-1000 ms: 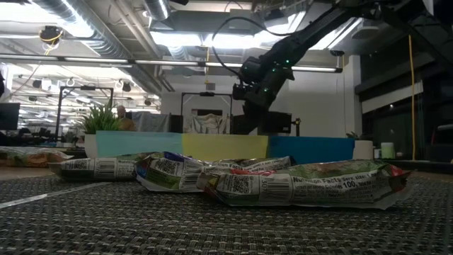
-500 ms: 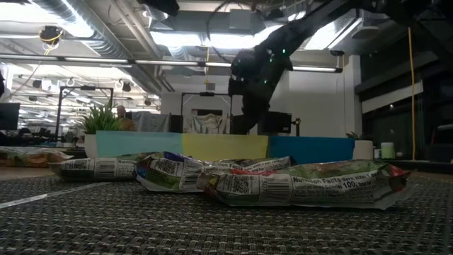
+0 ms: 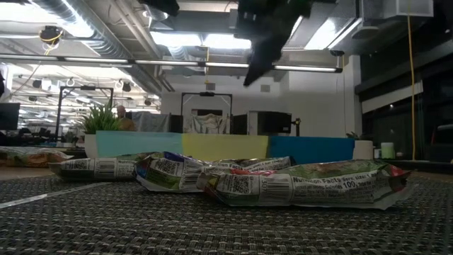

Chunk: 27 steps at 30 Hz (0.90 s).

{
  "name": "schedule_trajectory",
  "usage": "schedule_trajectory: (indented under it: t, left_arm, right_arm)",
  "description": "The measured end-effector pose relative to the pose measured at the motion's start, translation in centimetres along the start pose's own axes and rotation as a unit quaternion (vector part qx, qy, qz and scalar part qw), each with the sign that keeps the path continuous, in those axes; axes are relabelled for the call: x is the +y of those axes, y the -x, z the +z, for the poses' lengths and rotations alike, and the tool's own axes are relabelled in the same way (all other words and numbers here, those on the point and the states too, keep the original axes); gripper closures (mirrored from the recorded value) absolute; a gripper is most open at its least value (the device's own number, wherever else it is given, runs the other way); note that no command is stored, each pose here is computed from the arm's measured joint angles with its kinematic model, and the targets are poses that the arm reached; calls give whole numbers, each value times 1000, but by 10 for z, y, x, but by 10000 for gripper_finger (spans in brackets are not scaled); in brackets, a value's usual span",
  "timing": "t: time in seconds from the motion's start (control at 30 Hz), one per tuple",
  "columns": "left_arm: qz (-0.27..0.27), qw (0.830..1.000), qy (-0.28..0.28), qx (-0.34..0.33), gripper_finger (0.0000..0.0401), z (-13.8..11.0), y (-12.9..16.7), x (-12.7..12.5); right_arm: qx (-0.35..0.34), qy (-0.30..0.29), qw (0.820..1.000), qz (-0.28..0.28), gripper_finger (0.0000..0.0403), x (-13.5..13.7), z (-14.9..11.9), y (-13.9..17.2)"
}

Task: Pick and place Granola Bars by type
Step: Put the blue granola bar into the yellow bin

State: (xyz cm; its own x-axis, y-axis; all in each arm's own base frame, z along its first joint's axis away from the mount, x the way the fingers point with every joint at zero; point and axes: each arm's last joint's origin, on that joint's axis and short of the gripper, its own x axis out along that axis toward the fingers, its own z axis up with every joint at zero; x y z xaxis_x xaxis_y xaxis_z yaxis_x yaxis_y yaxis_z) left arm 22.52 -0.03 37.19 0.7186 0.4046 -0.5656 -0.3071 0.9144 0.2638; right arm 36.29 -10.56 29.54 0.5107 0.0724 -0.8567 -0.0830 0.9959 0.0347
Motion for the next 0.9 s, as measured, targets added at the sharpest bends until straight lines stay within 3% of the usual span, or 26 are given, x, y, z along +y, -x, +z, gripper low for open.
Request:
schedule_trajectory:
  t: [0.37,0.53,0.7,0.9]
  left_arm:
    - [0,1000,0,-2,226,0,0,0]
    - [0,1000,-2,-2,226,0,0,0]
    - [0,1000,-17,-2,226,0,0,0]
    - [-20,1000,-18,-1,226,0,0,-1]
  right_arm:
    - [-55,32,998,-21,260,65,10,53]
    - [-61,40,997,-13,260,87,12,58]
    - [-55,71,995,-40,260,120,11,62]
    - [-71,103,992,-9,260,168,11,64]
